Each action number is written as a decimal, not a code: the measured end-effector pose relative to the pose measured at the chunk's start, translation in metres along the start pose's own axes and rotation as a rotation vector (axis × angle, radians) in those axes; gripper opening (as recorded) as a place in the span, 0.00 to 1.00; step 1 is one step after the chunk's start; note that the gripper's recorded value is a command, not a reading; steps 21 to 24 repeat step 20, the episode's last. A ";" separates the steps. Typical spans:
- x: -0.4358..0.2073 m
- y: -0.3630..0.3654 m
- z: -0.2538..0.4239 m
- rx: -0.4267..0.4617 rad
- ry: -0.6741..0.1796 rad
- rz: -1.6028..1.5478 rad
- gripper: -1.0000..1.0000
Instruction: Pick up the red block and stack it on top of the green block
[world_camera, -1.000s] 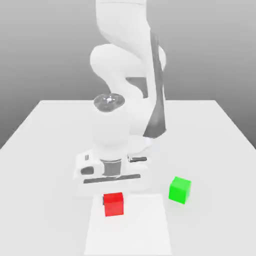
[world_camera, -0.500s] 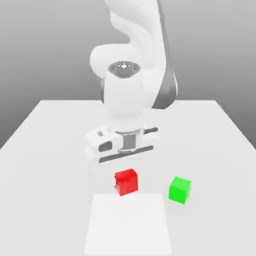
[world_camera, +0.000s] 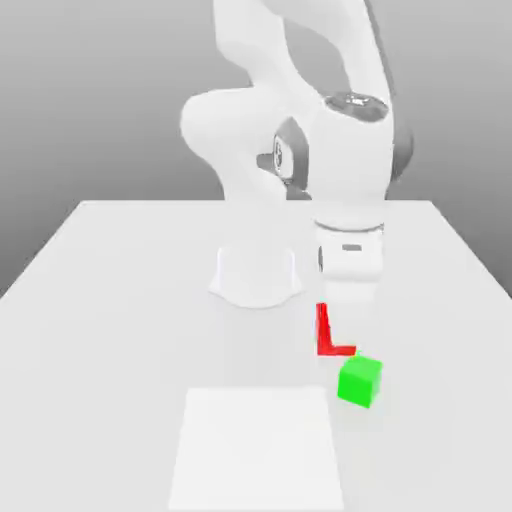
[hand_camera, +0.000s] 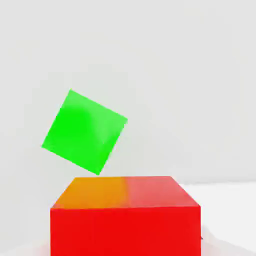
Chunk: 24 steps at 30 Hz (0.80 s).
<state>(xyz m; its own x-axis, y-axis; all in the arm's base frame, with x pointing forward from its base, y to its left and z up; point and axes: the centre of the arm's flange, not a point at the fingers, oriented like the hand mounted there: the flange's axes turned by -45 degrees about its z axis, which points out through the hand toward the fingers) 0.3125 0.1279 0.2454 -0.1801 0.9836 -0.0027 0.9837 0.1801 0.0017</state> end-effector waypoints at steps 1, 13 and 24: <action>0.007 -0.003 -0.001 0.001 0.001 -0.074 0.00; 0.035 -0.010 0.034 0.008 0.023 -0.299 0.00; 0.030 -0.013 0.065 0.004 0.006 -0.292 1.00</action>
